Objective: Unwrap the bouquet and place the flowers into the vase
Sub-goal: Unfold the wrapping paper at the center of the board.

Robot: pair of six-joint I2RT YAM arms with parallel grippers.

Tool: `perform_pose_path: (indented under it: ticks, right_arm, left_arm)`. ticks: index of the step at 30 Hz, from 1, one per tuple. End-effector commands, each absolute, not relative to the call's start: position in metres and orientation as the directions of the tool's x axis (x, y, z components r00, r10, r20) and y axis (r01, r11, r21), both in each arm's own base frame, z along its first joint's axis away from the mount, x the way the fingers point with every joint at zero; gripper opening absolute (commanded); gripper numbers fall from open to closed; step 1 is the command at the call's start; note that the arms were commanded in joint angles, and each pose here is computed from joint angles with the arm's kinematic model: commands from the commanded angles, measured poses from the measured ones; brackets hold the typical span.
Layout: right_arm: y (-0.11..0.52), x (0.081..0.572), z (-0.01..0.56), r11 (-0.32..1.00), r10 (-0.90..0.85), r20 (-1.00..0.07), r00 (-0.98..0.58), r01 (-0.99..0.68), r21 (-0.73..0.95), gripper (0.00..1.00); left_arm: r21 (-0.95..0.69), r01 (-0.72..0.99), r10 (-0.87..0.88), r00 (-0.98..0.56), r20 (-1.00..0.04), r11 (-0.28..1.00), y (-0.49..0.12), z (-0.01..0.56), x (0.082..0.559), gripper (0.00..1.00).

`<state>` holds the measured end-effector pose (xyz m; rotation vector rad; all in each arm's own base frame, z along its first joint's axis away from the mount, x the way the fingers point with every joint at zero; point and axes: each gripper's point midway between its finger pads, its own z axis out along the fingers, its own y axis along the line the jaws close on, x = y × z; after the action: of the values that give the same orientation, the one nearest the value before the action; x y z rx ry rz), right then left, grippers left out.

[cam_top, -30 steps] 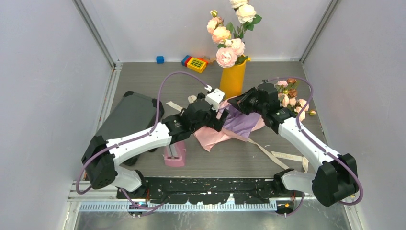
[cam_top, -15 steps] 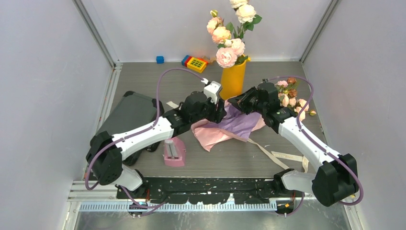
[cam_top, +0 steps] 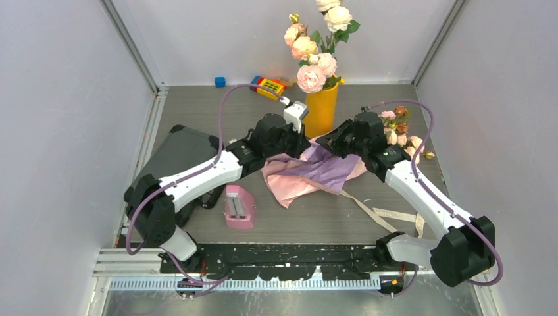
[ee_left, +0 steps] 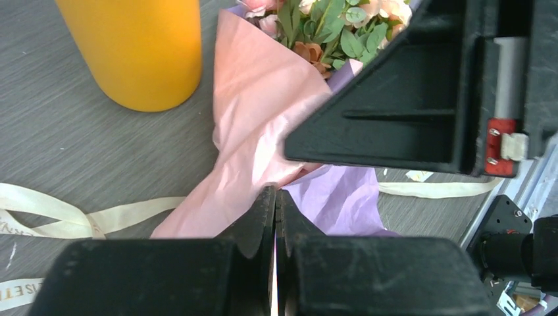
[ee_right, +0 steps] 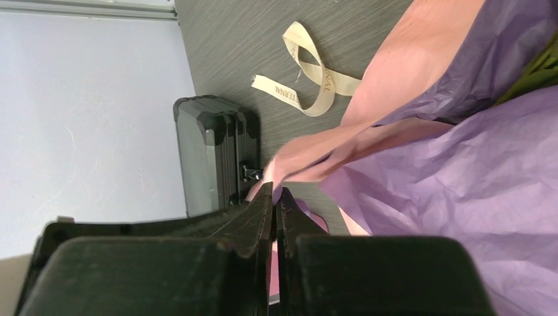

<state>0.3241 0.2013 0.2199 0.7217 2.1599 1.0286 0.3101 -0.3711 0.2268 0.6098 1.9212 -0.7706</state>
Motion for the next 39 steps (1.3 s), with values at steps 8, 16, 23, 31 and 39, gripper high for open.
perform_pose_path:
  ticks: [8, 16, 23, 31, 39]
  right_arm:
    - [0.172, 0.31, 0.247, 0.647, 0.667, -0.454, -0.59, 0.157, 0.746, 0.47]
    - [0.132, 0.289, 0.219, 0.74, 0.643, -0.537, -0.546, 0.261, 0.62, 0.68]
    - [0.102, 0.27, 0.184, 0.784, 0.617, -0.574, -0.538, 0.356, 0.509, 0.77]
    - [0.109, 0.263, 0.154, 0.763, 0.636, -0.535, -0.556, 0.349, 0.544, 0.82]
    - [0.107, 0.267, 0.134, 0.798, 0.596, -0.544, -0.591, 0.364, 0.48, 0.82]
  left_arm:
    - [-0.171, 0.677, 0.111, -0.353, -0.929, 0.716, -0.334, 0.255, 0.36, 0.0]
    - [0.044, 0.601, 0.232, -0.239, -0.943, 0.798, -0.308, 0.254, 0.407, 0.0]
    - [0.152, 0.466, 0.275, -0.207, -0.939, 0.872, -0.274, 0.247, 0.447, 0.0]
    - [0.149, 0.363, 0.255, -0.263, -0.931, 0.92, -0.236, 0.218, 0.481, 0.0]
    - [0.166, 0.303, 0.27, -0.344, -0.899, 0.938, -0.206, 0.181, 0.497, 0.0]
